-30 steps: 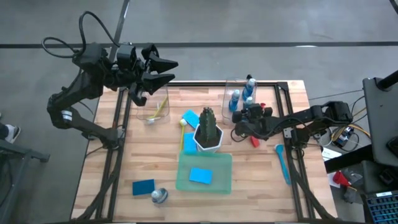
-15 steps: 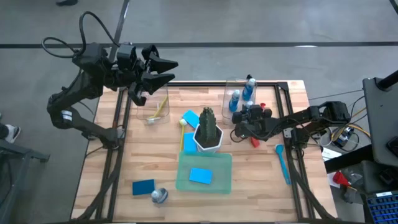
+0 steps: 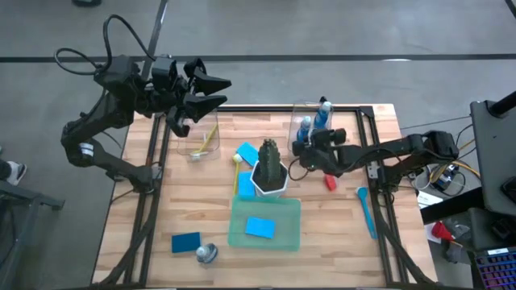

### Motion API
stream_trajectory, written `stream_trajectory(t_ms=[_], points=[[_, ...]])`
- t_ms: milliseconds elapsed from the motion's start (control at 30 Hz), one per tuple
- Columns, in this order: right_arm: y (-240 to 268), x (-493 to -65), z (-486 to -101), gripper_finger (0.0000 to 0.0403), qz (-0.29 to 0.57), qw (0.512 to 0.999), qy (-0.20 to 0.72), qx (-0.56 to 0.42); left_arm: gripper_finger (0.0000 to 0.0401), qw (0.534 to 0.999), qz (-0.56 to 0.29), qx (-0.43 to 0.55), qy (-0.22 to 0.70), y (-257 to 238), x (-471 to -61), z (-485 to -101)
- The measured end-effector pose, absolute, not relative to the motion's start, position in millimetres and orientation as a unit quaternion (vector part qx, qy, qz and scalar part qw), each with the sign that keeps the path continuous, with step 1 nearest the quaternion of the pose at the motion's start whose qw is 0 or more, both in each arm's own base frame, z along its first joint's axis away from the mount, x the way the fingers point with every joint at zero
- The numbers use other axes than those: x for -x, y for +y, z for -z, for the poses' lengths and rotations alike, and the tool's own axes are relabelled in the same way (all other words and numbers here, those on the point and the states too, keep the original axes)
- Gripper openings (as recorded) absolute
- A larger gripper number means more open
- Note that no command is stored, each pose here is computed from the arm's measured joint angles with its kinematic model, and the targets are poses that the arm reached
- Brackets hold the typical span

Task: Pick & Place Kitchen Sink Supplies
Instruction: Put the dish soap into the right transparent bin

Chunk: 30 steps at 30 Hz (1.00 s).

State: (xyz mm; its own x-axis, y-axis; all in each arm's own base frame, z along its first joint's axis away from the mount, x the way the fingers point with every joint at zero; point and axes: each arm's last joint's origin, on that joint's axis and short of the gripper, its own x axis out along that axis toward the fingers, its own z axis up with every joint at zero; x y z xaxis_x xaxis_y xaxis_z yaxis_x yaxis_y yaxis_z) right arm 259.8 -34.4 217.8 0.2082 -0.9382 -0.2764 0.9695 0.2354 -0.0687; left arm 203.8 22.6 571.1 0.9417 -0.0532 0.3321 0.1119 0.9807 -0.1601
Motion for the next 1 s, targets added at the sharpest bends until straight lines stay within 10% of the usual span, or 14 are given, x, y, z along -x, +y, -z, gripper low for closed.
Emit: stream_trajectory(t_ms=[600,1000], points=[[-35,-208,-375,0.0236,0.655,0.755,0.016,-0.019,0.0195,0.982,0.041,0.085,-0.163,23,-204,-571],[-25,-193,-443,0.0224,0.357,0.928,-0.026,-0.106,0.0195,0.993,0.03,0.115,-0.019,23,-208,-543]])
